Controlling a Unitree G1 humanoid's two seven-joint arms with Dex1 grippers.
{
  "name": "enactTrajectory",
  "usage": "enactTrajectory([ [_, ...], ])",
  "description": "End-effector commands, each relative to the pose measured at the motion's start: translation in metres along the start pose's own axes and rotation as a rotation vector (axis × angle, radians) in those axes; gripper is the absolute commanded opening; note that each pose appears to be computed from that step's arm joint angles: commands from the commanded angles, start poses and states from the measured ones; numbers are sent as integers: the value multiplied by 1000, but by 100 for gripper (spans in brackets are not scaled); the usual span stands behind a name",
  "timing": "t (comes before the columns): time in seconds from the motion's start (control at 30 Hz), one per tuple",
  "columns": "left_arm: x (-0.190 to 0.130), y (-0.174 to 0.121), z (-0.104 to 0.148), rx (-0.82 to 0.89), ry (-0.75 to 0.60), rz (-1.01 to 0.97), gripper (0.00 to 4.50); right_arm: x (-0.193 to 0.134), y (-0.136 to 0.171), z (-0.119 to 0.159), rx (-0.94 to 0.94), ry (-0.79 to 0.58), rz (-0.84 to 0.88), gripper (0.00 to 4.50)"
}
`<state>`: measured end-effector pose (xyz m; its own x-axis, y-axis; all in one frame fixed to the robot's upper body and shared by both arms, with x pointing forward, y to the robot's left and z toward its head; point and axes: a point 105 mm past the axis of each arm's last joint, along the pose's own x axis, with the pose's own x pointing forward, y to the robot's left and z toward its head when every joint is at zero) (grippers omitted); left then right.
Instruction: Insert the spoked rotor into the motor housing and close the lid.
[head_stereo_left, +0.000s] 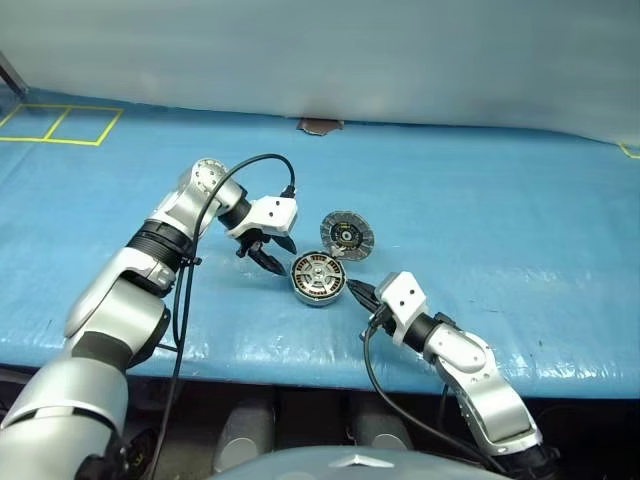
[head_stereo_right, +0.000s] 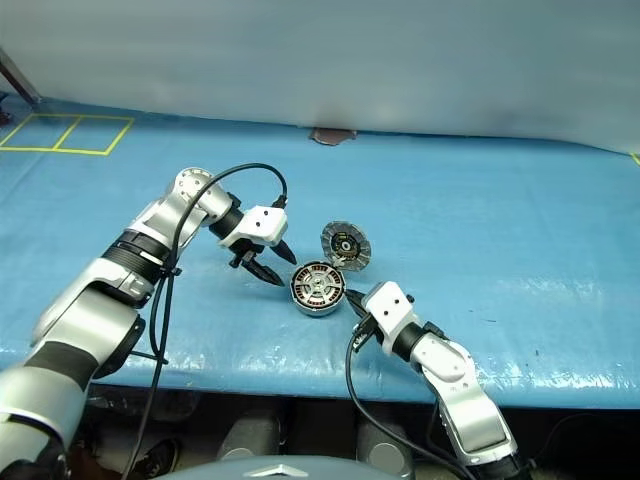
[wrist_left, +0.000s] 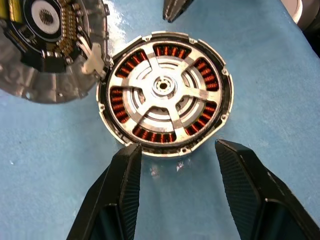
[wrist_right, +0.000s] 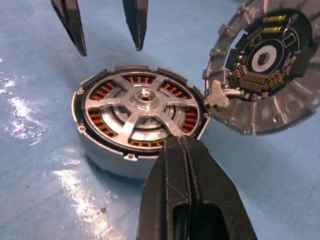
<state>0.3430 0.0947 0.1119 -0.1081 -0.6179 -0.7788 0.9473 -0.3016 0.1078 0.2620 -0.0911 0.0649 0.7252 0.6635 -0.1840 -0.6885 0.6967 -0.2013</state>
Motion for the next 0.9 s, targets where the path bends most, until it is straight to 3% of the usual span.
enactTrajectory([
  [0.03,-3,-1,4,2,-28,43,253,7,2,6,-13,-12,31,0],
  [0.53,4,-9,-4,-75,-64,90,253,37,8,24,-63,-59,113,0],
  [0.9,1,-9,-4,-90,-68,107,253,46,12,2,9,-21,121,0],
])
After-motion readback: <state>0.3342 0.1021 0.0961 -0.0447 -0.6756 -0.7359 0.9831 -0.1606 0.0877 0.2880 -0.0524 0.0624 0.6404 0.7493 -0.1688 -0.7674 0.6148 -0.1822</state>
